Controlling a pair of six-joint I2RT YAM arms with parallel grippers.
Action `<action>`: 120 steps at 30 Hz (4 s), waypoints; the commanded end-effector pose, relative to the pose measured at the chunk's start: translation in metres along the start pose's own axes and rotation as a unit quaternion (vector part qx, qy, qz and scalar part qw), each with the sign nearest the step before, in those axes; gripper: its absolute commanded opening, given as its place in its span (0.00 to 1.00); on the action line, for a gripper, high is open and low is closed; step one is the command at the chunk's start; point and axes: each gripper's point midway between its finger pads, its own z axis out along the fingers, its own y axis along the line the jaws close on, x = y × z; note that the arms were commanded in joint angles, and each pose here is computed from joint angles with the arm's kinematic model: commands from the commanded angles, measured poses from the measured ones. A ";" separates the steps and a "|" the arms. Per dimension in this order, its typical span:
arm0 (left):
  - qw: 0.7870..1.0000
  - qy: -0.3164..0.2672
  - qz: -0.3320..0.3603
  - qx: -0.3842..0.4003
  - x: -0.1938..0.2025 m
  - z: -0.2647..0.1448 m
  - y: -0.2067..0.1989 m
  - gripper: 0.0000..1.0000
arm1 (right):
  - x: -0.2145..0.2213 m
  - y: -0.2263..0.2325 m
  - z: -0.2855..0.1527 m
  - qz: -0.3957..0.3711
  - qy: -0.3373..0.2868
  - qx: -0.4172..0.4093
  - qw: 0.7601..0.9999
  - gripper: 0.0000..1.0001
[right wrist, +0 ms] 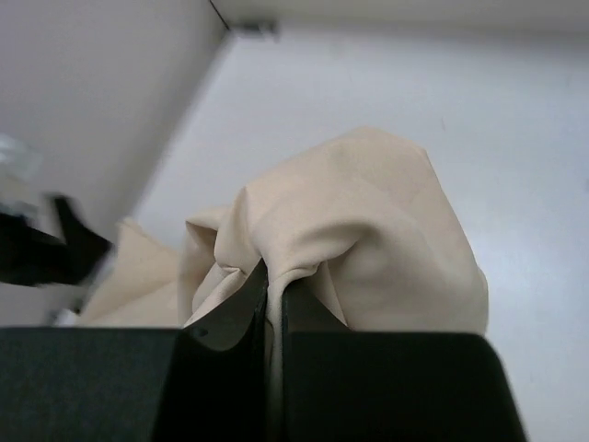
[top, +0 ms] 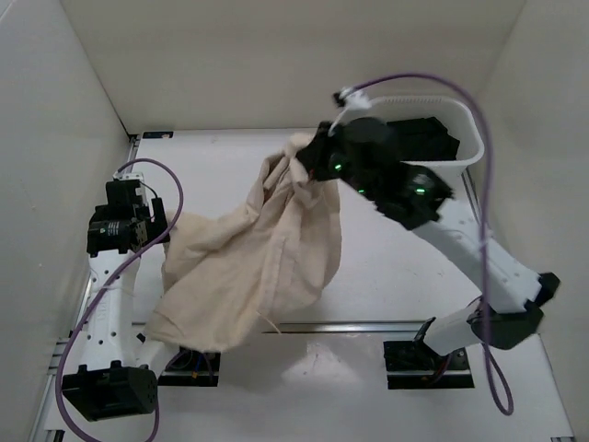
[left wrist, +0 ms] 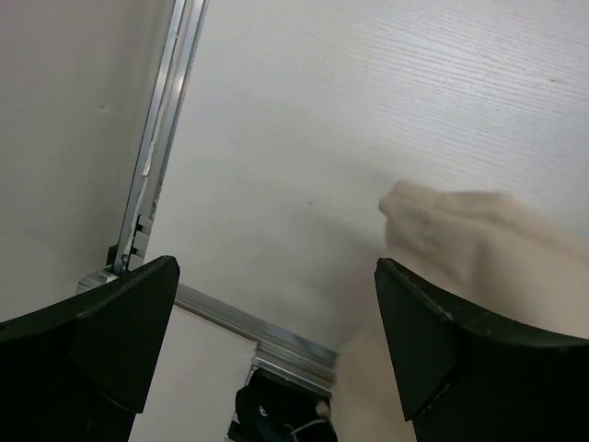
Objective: Fold and stack the trousers
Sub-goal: Move the trousers to the center of the board, then flatten the trousers out
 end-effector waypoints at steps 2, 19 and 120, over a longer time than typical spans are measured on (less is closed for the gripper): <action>0.999 -0.027 -0.008 -0.018 -0.012 -0.013 0.010 1.00 | 0.092 -0.049 0.042 0.013 0.091 0.085 0.992 0.00; 1.000 0.005 0.003 0.001 0.002 -0.006 0.001 1.00 | 0.076 -0.001 0.137 -0.057 0.134 0.005 0.989 0.00; 0.997 0.003 0.068 -0.023 -0.194 0.138 -0.102 1.00 | 0.077 -0.291 -0.053 0.071 0.249 0.437 0.861 0.99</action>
